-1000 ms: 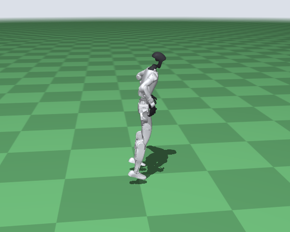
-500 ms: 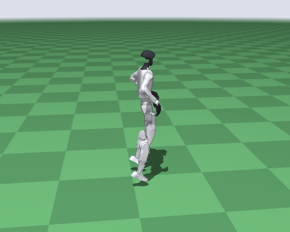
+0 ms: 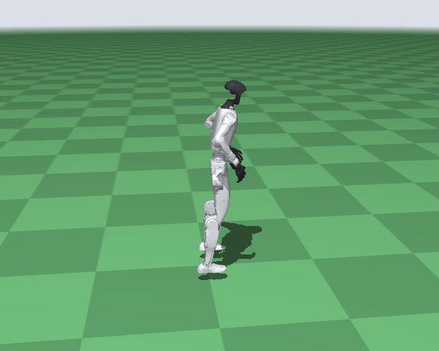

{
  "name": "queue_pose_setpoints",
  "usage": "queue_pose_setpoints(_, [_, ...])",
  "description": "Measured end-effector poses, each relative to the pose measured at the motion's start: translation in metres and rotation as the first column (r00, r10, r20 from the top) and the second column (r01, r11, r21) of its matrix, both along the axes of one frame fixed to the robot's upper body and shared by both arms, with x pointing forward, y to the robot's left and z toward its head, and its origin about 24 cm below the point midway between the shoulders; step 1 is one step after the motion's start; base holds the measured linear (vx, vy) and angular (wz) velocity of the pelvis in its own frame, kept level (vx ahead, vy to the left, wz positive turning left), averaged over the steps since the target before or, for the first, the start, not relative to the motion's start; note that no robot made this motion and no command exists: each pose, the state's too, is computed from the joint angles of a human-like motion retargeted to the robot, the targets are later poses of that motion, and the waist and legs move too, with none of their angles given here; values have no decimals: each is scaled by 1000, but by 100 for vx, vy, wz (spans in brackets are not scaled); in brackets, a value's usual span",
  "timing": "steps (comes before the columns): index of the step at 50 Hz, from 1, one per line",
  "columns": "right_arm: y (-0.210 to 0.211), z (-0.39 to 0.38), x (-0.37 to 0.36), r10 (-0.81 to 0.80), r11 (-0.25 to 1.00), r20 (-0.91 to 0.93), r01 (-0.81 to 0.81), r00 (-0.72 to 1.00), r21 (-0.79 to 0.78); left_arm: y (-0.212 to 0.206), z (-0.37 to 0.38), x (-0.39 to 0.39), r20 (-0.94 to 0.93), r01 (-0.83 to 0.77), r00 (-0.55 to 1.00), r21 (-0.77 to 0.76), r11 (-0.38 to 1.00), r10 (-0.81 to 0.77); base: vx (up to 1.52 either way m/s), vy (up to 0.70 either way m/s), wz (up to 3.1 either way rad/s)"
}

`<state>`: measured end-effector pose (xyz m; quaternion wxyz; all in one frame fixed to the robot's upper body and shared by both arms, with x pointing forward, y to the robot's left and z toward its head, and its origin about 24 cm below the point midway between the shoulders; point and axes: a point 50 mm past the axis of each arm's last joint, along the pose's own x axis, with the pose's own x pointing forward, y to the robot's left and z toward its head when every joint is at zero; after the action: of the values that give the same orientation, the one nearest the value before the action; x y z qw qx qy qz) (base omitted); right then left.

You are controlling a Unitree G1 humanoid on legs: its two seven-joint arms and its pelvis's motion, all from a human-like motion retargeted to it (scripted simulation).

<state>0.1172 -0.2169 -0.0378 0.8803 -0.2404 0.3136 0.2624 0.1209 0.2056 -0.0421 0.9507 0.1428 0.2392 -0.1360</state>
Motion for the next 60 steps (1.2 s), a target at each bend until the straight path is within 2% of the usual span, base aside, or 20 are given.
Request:
queue_pose_setpoints(5, [2,-3,6,23,1000,-22,-22,999,7,6,3,12,-11,-12,1000,-45,999,12,-10,-3,-51])
queue_pose_setpoints(10, [-8,1,-2,-18,994,-126,31,992,103,10,-2,2,-63,-1,998,-35,999,-2,-1,0,-5])
queue_pose_setpoints(13, [-18,-5,-4,-83,989,-175,102,981,106,17,-13,-3,-92,-81,992,9,997,82,0,0,0])
queue_pose_setpoints(15, [-28,-11,-3,-172,982,-162,181,972,47,22,-23,-5,-102,-179,978,54,982,183,0,0,0])
queue_pose_setpoints(20, [-57,-22,11,-426,879,82,433,901,-201,28,-37,-3,-62,-369,922,165,915,383,-10,2,2])
queue_pose_setpoints(23, [-55,-17,25,-420,845,228,470,878,-256,29,-31,9,38,-462,885,199,864,464,-19,5,44])
queue_pose_setpoints(27, [-30,-11,28,-302,870,358,409,883,-275,26,-19,22,203,-597,801,215,773,563,-20,5,55])
queue_pose_setpoints(30, [-12,-12,26,-294,859,457,442,840,-260,14,-14,31,254,-647,756,152,747,603,-10,2,33])
queue_pose_setpoints(33, [-1,-22,24,-377,815,513,540,771,-213,-5,-17,35,199,-633,763,41,773,615,1,0,10])
queue_pose_setpoints(35, [4,-30,24,-451,794,486,585,749,-165,-11,-23,37,132,-627,769,-32,778,625,16,0,-9])
queue_pose_setpoints(38, [-2,-46,6,-591,775,252,626,766,-85,1,-41,21,-14,-685,728,-58,727,685,41,-1,-31])
queue_pose_setpoints(40, [-17,-56,-17,-674,738,10,674,739,-36,19,-58,-2,-135,-724,684,-8,689,717,67,-2,-31])
queue_pose_setpoints(42, [-36,-66,-49,-704,696,-223,718,674,-28,37,-79,-37,-263,-706,659,107,700,704,75,-4,-27])
queue_pose_setpoints(44, [-55,-73,-78,-662,702,-411,711,627,-45,51,-96,-74,-401,-606,658,219,765,637,66,-27,-30])
queue_pose_setpoints(46, [-73,-79,-96,-628,727,-512,677,587,-116,61,-106,-99,-508,-527,617,301,795,601,54,-25,-23])
queue_pose_setpoints(48, [-95,-81,-110,-635,740,-559,627,534,-242,59,-113,-119,-582,-515,531,356,780,616,39,35,4])
queue_pose_setpoints(51, [-128,-76,-92,-717,678,-509,644,476,-353,59,-116,-114,-618,-513,468,392,764,632,14,14,12])
queue_pose_setpoints(55, [-137,-69,-40,-783,587,-435,760,445,-279,74,-112,-86,-563,-510,482,443,737,671,-11,-5,-29])
queue_pose_setpoints(60, [-111,-72,-4,-719,633,-471,762,512,-137,97,-103,-75,-522,-498,499,479,722,691,21,-13,-14])
